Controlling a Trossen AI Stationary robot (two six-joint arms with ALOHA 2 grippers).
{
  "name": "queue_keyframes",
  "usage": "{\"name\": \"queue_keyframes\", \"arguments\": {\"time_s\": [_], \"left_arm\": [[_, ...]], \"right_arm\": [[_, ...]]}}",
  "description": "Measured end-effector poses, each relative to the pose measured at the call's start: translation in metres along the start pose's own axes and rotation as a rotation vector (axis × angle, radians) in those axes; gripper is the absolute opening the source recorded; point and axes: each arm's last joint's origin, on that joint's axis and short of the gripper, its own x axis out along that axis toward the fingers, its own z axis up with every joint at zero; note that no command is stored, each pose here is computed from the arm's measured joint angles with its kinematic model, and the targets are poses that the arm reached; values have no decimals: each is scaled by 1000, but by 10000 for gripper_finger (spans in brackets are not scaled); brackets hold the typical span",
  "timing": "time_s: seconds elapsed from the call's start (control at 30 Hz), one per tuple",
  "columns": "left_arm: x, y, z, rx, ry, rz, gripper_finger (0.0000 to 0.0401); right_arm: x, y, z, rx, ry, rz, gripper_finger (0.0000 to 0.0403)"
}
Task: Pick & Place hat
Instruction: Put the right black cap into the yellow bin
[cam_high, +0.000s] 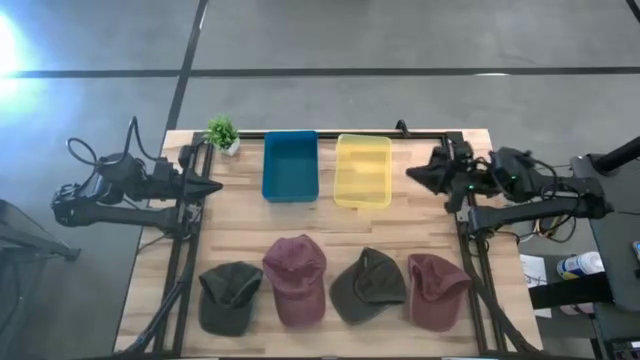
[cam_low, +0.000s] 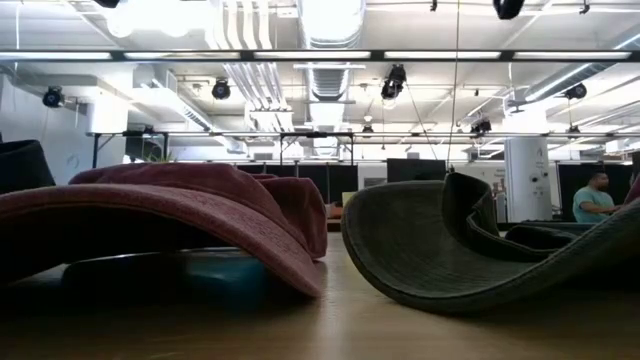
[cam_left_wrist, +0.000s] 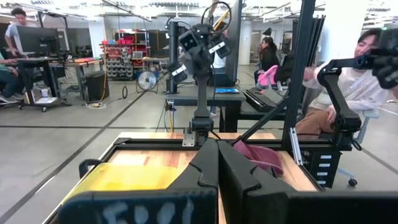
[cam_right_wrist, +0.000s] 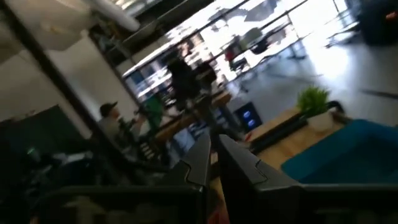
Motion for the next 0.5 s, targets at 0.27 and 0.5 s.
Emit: {"name": "queue_keyframes", "arguments": {"time_s": [0.27, 0.5], "left_arm": [[0, 0, 2, 0, -24, 0, 0], [0, 0, 4, 4, -42, 0, 0]], "right_arm": [[32, -2, -25, 119, 269, 133, 27], [73, -13, -60, 248, 467, 77, 28]]}}
